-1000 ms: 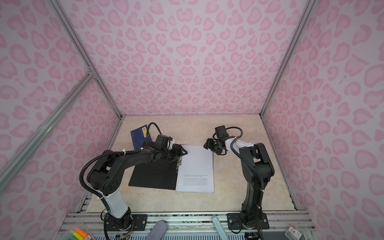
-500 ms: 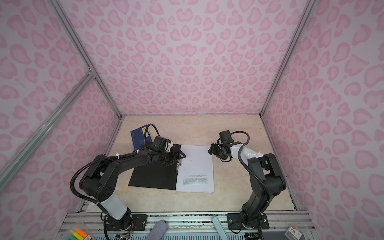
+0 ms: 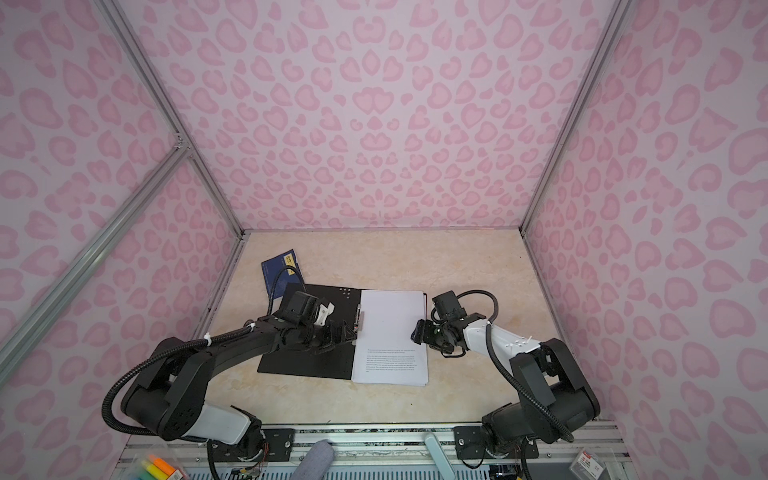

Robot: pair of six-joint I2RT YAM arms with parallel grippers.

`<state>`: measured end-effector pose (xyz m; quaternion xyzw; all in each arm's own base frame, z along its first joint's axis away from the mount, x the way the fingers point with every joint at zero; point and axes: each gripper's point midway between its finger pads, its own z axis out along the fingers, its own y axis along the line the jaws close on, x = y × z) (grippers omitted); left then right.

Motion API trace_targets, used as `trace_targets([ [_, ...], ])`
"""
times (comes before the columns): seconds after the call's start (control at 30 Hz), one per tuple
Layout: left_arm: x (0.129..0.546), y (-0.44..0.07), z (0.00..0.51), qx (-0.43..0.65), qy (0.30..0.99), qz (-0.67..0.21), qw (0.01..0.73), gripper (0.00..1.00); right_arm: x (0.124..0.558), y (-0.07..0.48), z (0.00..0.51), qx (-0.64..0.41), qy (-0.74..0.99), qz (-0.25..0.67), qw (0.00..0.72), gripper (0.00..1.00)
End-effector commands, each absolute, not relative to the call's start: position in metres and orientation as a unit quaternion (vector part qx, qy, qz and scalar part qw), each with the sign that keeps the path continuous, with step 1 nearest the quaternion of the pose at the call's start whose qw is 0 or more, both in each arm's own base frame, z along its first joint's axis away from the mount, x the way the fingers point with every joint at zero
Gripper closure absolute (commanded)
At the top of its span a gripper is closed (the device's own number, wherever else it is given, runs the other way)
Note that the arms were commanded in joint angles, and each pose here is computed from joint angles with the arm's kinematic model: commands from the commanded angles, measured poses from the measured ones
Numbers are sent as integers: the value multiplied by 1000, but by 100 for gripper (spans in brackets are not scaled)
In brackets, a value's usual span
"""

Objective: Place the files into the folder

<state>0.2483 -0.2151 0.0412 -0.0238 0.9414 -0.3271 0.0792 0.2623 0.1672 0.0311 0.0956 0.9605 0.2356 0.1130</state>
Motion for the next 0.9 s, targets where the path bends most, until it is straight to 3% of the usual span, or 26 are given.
trace_targets([
  [0.0, 218, -214, 22, -19, 952, -303, 27, 2, 251, 167, 26, 104, 962, 235, 88, 25],
  [0.47, 213, -270, 17, 6, 950, -311, 16, 2, 282, 141, 31, 125, 961, 228, 96, 25],
  [0.87, 211, -268, 13, 4, 952, -307, 12, 2, 252, 146, 29, 121, 965, 217, 84, 25],
])
